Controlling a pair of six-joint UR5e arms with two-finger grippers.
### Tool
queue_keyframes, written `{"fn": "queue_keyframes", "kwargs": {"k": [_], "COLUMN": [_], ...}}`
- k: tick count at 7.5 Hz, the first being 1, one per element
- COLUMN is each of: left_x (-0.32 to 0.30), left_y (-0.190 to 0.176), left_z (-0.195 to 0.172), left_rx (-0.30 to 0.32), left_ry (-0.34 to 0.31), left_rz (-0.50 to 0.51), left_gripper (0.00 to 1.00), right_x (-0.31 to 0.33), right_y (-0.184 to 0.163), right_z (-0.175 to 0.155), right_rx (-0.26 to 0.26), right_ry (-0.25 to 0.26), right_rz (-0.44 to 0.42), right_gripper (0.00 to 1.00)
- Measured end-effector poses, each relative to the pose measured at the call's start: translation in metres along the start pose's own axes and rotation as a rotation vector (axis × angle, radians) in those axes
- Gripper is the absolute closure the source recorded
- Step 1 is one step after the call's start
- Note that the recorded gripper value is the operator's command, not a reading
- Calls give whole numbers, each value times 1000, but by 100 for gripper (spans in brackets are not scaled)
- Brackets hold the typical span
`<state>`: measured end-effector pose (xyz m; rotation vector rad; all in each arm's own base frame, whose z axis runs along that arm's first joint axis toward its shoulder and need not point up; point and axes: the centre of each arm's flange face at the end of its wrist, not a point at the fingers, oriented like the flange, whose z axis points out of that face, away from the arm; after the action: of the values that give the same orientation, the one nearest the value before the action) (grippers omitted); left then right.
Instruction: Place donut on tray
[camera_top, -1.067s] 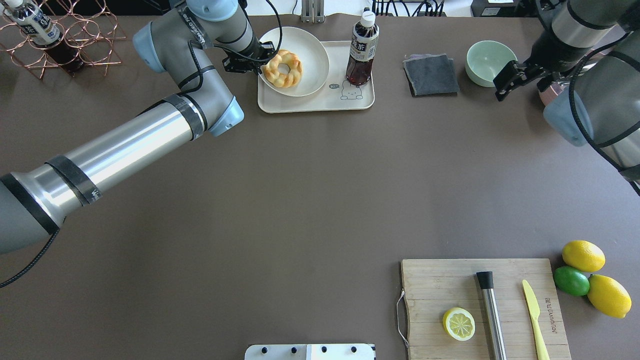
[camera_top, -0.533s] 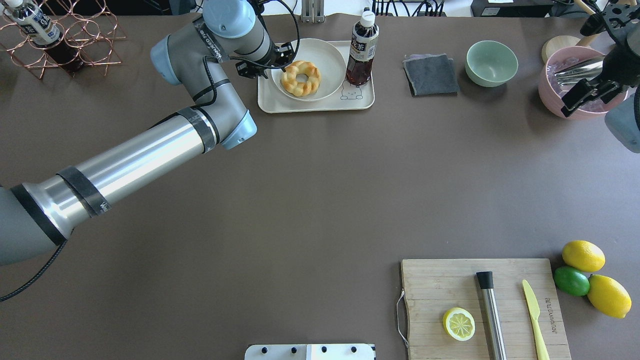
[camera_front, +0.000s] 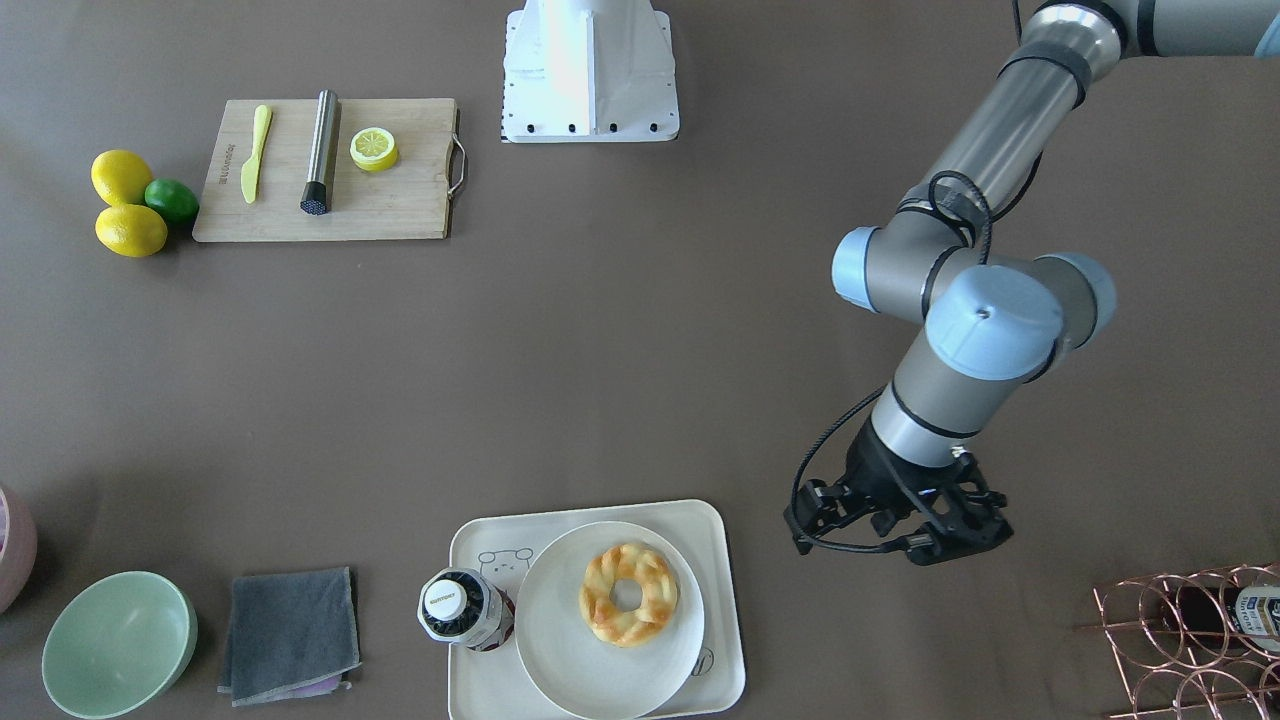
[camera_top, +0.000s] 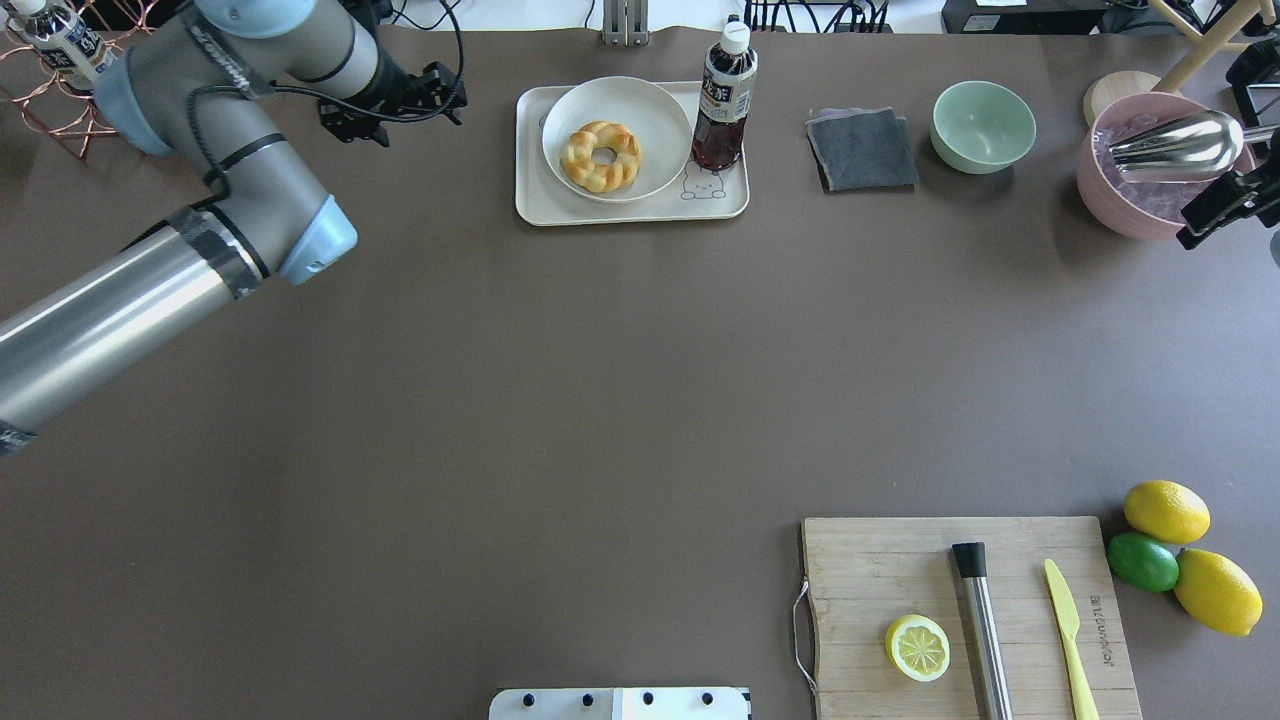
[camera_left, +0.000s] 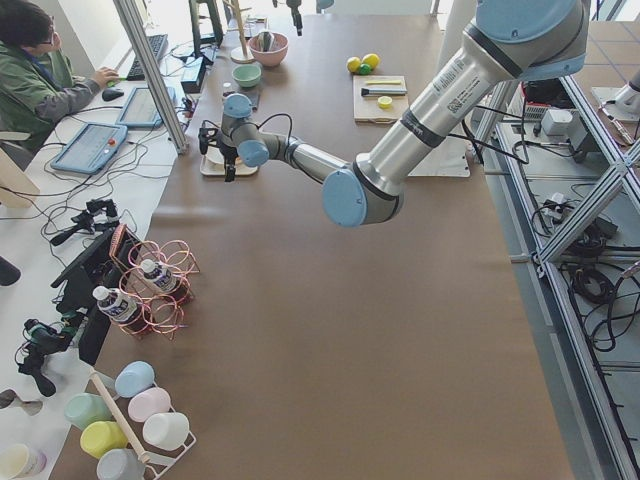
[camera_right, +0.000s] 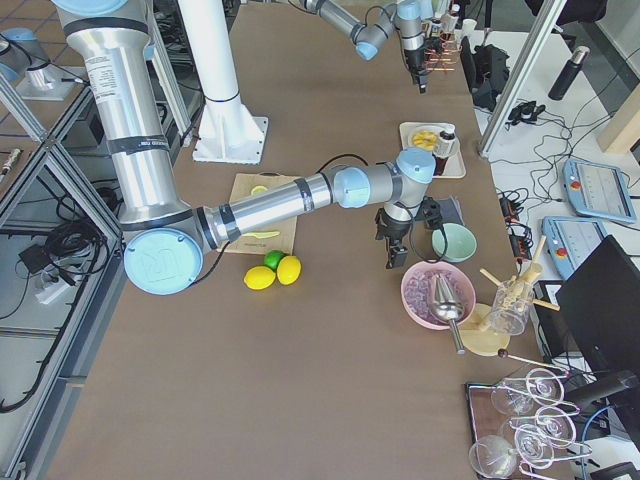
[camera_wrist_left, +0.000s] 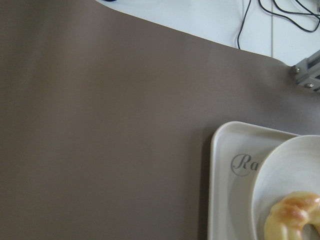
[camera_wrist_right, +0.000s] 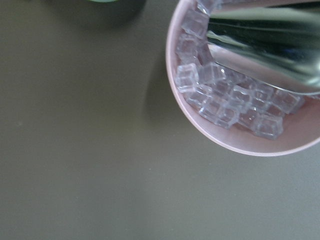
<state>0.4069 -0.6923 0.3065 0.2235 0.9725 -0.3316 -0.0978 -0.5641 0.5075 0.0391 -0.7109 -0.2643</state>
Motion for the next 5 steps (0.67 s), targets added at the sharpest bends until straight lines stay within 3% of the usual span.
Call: {"fn": "queue_keyframes", "kwargs": {"k": [2, 5], "left_x": [-107, -295], "left_y": [-16, -50], "left_z": [-60, -133], "left_rx": [-71, -123], "left_ry": [-16, -49], "left_rz": [104, 240], "left_gripper": [2, 2], "right_x": [58, 157], "right_y": [33, 97], "right_z": [-2, 0], "right_rx": [-5, -14], "right_ry": [-4, 0], "right_rz": [70, 138], "right_gripper": [0, 0]}}
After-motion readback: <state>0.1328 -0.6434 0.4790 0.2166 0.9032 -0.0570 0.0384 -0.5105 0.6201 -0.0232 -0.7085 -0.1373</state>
